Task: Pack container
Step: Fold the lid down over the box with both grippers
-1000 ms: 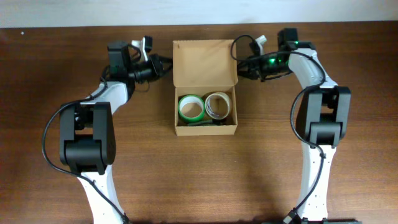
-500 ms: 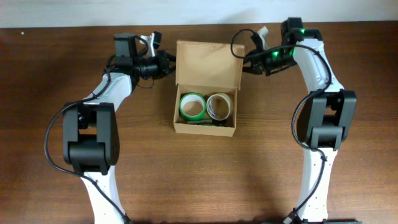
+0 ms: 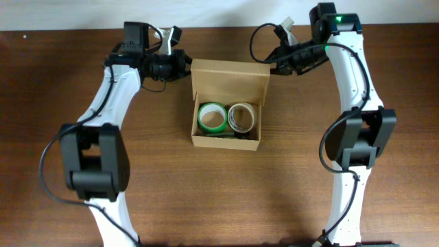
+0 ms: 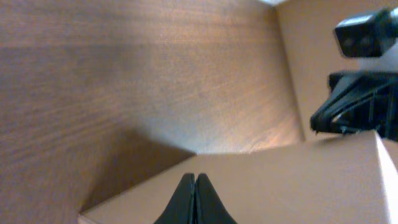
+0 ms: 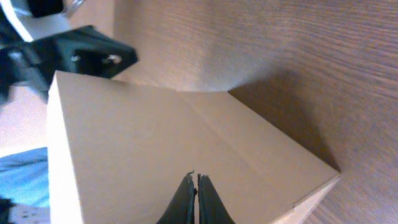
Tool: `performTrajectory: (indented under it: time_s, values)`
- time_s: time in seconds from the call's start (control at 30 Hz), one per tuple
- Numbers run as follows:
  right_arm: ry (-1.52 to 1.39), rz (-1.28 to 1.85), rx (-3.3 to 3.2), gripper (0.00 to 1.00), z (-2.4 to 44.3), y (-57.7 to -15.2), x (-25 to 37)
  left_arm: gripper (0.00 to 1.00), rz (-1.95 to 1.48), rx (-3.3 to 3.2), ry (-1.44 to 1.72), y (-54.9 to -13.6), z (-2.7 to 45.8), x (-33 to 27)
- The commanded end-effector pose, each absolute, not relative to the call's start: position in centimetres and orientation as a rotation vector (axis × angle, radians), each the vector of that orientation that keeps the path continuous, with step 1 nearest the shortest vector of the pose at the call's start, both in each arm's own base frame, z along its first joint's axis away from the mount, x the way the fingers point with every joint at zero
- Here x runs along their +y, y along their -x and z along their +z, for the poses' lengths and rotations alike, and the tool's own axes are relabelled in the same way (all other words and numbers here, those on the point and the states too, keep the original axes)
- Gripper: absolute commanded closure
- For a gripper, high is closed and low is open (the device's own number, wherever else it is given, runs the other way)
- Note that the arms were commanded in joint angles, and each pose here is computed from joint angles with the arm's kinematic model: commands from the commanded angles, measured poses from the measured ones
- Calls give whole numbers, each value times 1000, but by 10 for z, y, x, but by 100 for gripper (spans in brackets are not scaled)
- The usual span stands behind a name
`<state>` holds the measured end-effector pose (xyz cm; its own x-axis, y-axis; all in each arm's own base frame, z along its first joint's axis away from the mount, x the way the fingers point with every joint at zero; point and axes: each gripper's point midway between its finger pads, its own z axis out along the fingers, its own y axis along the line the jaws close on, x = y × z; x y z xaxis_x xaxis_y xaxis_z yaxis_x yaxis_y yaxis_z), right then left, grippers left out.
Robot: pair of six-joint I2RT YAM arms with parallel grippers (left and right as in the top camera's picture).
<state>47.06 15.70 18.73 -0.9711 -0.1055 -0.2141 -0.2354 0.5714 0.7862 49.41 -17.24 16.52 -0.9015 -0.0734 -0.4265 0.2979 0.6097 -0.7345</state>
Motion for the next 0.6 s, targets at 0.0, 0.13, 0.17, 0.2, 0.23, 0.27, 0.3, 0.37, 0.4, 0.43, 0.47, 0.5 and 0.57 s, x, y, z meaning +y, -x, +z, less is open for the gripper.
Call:
performTrajectory:
  time_s: [0.0,0.13,0.17,0.2,0.23,0.27,0.3,0.37,0.4,0.43,0.47,0.5,0.57]
  values:
    - [439,1156,2611,96,231,-458,161,98,-1032,2358,-313,-487,206,-167]
    - [433,999,2693,96,243,-437,163,98,-955,2451,-334,-462,207,-168]
    - [443,971,2707,96,245,-433,164,98,-910,2490,-319,-457,203,-165]
    - [436,921,2736,96,245,-427,164,98,-866,2526,-331,-451,199,-163]
    - [416,848,2778,96,244,-421,163,98,-839,2552,-362,-443,196,-164]
    - [410,790,2805,96,244,-416,162,98,-816,2577,-383,-437,193,-164]
    - [395,713,2839,96,244,-410,160,98,-785,2614,-395,-430,188,-164]
    - [382,607,2881,96,244,-400,158,98,-690,2705,-384,-418,176,-157]
    - [380,573,2894,96,246,-395,158,98,-658,2735,-387,-413,172,-154]
    - [387,558,2902,96,247,-391,159,98,-641,2757,-403,-408,169,-154]
    - [392,555,2904,96,248,-389,160,98,-636,2766,-420,-405,168,-154]
    - [378,548,2911,96,247,-387,161,99,-632,2777,-433,-402,167,-155]
    - [378,541,2915,96,247,-387,162,98,-624,2797,-449,-396,165,-155]
